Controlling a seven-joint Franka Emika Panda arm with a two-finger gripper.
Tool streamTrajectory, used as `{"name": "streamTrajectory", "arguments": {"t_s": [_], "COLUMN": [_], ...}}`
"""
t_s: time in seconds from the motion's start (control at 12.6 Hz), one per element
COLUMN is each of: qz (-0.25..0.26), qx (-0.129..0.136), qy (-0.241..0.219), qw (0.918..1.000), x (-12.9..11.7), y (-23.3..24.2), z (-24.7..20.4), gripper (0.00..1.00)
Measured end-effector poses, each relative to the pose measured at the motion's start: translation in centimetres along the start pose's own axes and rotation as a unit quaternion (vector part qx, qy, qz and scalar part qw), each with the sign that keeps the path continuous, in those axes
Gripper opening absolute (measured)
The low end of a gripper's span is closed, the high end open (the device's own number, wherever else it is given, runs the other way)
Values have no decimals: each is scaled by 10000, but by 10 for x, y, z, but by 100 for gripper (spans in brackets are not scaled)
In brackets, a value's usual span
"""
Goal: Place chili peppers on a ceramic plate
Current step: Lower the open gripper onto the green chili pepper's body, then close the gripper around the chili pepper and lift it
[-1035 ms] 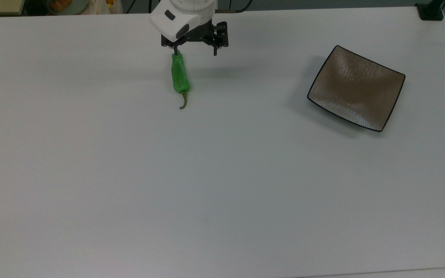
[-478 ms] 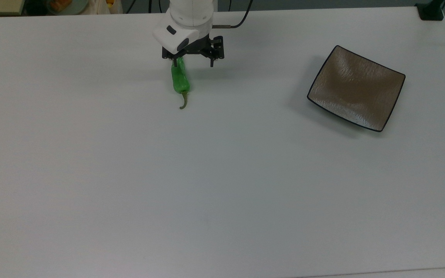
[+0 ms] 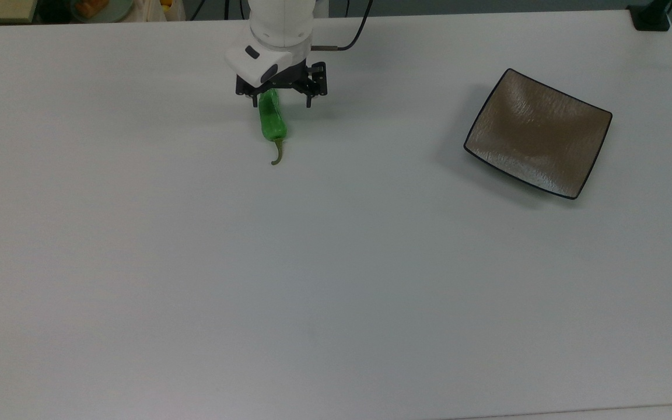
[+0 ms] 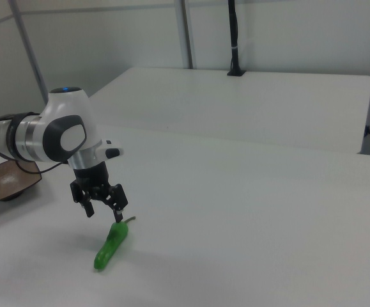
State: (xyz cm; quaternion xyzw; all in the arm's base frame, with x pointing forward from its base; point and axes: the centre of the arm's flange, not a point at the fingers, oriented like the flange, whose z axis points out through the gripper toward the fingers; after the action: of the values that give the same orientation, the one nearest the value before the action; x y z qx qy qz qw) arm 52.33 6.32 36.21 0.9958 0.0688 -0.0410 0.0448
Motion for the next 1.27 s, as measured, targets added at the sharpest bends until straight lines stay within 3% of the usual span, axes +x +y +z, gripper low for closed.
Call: {"name": "streamTrajectory", "arguments": {"t_s": [1.04,1.12,1.27], "qz": [-198,-206,-215], "qx": [105,112,111], "qy": [-535,-577,-554], "qw": [9983,9981,9982], "x": [-1,-1,0], "y": [18,17,17], "z": [65,70,68], "gripper": [100,95,63]}}
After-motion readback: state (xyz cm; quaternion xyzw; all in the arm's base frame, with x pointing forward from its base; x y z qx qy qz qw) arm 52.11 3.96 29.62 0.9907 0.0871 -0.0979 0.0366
